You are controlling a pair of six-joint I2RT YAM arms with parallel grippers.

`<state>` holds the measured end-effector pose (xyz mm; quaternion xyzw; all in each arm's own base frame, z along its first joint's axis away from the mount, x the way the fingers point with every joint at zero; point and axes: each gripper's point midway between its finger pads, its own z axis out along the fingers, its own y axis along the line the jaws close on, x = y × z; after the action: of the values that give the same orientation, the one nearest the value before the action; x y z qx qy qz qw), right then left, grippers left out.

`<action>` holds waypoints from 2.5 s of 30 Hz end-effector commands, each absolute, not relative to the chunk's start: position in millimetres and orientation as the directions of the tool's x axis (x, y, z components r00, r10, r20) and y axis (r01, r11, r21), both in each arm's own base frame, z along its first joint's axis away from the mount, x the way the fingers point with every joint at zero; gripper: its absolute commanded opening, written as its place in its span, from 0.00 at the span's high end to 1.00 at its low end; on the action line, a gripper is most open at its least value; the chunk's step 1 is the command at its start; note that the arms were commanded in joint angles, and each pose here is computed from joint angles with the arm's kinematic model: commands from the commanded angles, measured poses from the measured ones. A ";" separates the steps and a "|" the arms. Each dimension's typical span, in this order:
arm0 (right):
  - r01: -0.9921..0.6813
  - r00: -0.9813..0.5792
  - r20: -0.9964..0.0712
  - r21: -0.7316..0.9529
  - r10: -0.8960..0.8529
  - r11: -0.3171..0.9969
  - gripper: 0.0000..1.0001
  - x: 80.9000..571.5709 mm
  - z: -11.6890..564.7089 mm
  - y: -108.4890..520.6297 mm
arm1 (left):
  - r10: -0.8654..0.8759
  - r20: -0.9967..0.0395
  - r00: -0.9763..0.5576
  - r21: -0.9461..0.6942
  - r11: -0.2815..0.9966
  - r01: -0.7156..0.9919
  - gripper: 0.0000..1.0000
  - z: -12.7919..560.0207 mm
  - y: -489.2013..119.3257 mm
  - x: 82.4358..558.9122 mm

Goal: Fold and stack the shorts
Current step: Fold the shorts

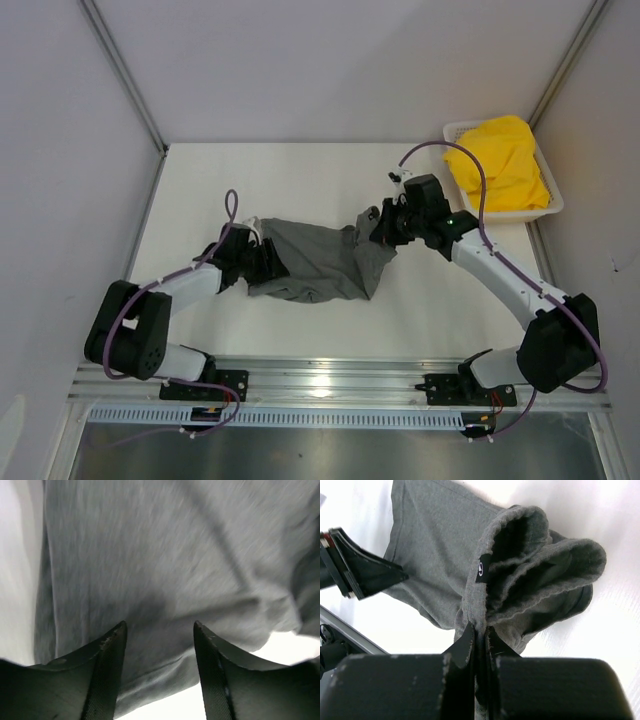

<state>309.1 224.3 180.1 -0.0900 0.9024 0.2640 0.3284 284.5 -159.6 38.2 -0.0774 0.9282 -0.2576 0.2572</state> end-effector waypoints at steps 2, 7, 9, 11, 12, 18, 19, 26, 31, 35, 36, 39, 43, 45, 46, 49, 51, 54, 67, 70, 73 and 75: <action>-0.389 -0.720 -0.694 0.421 0.015 0.819 1.00 323.3 206.6 233.2 | -0.282 -0.538 -0.795 -0.551 0.831 0.078 0.43 54.4 -163.8 291.3; -0.363 -0.730 -0.684 0.412 0.021 0.836 1.00 333.3 201.5 222.1 | -0.290 -0.538 -0.792 -0.581 0.808 0.099 0.50 43.7 -162.7 266.9; -0.347 -0.731 -0.681 0.413 0.032 0.842 1.00 338.4 199.9 214.7 | -0.283 -0.568 -0.773 -0.579 0.805 0.131 0.53 46.5 -162.0 260.7; -0.342 -0.734 -0.679 0.416 0.038 0.842 1.00 341.0 199.9 210.5 | -0.265 -0.579 -0.771 -0.557 0.819 0.138 0.55 43.9 -158.4 256.2; -0.329 -0.734 -0.678 0.414 0.047 0.849 1.00 344.3 199.4 204.6 | -0.261 -0.579 -0.773 -0.552 0.823 0.135 0.58 42.3 -156.9 253.8; -0.305 -0.731 -0.677 0.432 0.082 0.849 1.00 353.3 208.1 185.1 | -0.219 -0.577 -0.787 -0.509 0.850 0.137 0.64 38.9 -161.6 245.4; -0.312 -0.728 -0.681 0.433 0.080 0.845 1.00 352.7 211.1 186.2 | -0.214 -0.574 -0.790 -0.507 0.851 0.138 0.64 38.2 -163.3 245.1; -0.393 -0.721 -0.692 0.450 0.035 0.801 1.00 339.4 231.8 218.7 | -0.182 -0.552 -0.814 -0.467 0.876 0.122 0.64 25.6 -169.6 241.3; -0.452 -0.713 -0.701 0.444 -0.014 0.774 1.00 328.2 236.1 255.2 | -0.169 -0.534 -0.828 -0.444 0.890 0.105 0.64 18.7 -171.6 238.1; -0.494 -0.727 -0.682 0.439 -0.080 0.750 1.00 315.4 220.0 292.7 | -0.173 -0.532 -0.829 -0.445 0.890 0.100 0.64 18.2 -172.7 235.9; -0.499 -0.731 -0.677 0.442 -0.087 0.746 1.00 313.7 217.3 298.8 | -0.174 -0.538 -0.825 -0.445 0.890 0.102 0.64 19.7 -172.9 236.4; -0.518 -0.736 -0.669 0.453 -0.108 0.725 1.00 311.7 204.6 323.5 | -0.174 -0.542 -0.822 -0.444 0.890 0.105 0.64 21.3 -173.2 235.7; -0.529 -0.749 -0.648 0.463 -0.135 0.712 1.00 309.1 185.2 350.0 | -0.176 -0.548 -0.818 -0.448 0.888 0.109 0.64 23.6 -173.7 234.7; -0.539 -0.747 -0.650 0.468 -0.140 0.700 1.00 307.5 181.0 364.1 | -0.173 -0.546 -0.820 -0.445 0.889 0.109 0.64 21.9 -173.4 233.0; -0.527 -0.758 -0.637 0.474 -0.138 0.705 1.00 307.7 173.5 369.7 | -0.172 -0.545 -0.821 -0.447 0.888 0.110 0.64 21.5 -174.0 232.5; -0.511 -0.757 -0.644 0.481 -0.108 0.712 1.00 310.1 168.5 384.0 | -0.170 -0.544 -0.822 -0.448 0.887 0.112 0.64 20.0 -175.0 231.0; -0.500 -0.744 -0.663 0.467 -0.086 0.729 1.00 313.1 168.7 390.1 | -0.170 -0.541 -0.824 -0.453 0.884 0.115 0.64 19.3 -177.3 228.5; -0.472 -0.729 -0.683 0.458 -0.041 0.753 1.00 318.9 170.2 394.1 | -0.170 -0.543 -0.822 -0.457 0.882 0.119 0.64 19.9 -179.1 226.7; -0.532 -0.691 -0.721 0.463 -0.048 0.709 1.00 306.2 171.1 425.3 | -0.158 -0.546 -0.823 -0.443 0.888 0.123 0.64 21.5 -180.3 225.9; -0.586 -0.685 -0.724 0.475 -0.087 0.656 1.00 294.6 164.9 436.6 | -0.160 -0.546 -0.822 -0.454 0.882 0.130 0.64 22.5 -182.1 225.1; -0.608 -0.676 -0.730 0.476 -0.101 0.635 1.00 292.8 157.4 440.1 | -0.161 -0.543 -0.824 -0.458 0.879 0.130 0.64 21.6 -182.8 224.5; -0.613 -0.673 -0.732 0.472 -0.106 0.634 1.00 294.3 149.9 442.1 | -0.161 -0.543 -0.824 -0.459 0.879 0.131 0.64 21.3 -183.1 224.6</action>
<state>294.1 420.7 135.5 -0.1938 0.8674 0.3273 0.3209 228.8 -181.1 21.1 -0.0065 0.9230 -0.2414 0.2997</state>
